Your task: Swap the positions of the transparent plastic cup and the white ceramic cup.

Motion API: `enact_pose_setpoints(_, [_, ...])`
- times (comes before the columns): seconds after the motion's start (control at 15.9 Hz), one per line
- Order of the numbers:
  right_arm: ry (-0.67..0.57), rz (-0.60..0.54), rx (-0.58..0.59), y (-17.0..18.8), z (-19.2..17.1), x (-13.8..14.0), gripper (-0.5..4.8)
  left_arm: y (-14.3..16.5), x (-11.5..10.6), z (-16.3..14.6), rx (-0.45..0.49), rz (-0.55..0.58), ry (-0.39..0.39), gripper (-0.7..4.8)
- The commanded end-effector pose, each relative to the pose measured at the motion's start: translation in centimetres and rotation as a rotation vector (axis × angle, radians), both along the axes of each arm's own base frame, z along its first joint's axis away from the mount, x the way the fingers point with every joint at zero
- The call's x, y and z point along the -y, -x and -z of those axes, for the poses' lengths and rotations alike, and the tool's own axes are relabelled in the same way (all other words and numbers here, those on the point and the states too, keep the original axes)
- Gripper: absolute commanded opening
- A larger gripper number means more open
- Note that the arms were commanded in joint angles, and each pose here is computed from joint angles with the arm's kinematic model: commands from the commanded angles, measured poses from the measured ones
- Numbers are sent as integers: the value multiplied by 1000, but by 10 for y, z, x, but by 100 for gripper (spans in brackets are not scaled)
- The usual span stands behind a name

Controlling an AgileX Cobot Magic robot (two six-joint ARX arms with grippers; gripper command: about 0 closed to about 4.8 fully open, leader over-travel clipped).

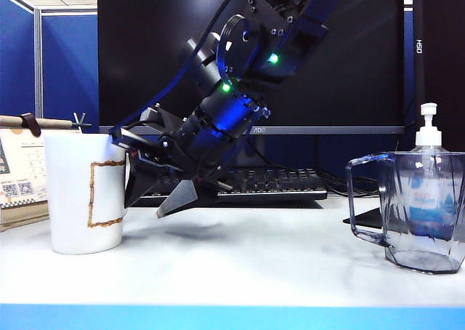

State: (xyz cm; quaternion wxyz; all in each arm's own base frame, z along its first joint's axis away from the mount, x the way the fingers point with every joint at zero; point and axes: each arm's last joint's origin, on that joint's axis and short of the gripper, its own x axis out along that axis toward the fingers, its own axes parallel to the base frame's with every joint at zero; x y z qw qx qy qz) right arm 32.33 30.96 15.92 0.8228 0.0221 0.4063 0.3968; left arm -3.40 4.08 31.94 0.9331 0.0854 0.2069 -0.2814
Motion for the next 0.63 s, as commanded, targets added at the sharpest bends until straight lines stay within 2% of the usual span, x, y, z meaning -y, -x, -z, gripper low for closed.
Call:
enact_pose_setpoints(0.06, [16,41,63,7,-21,-2,274,0,1,-1,6,8,3,-6])
enact_pose_setpoints(0.32, [22,58,102,14,-48,4,274,0,1,-1,15,9,-4,-6])
enact_pose_setpoints(0.63, [87,120,132,24,-70,14,274,0,1,-1,33,24,-29,-6])
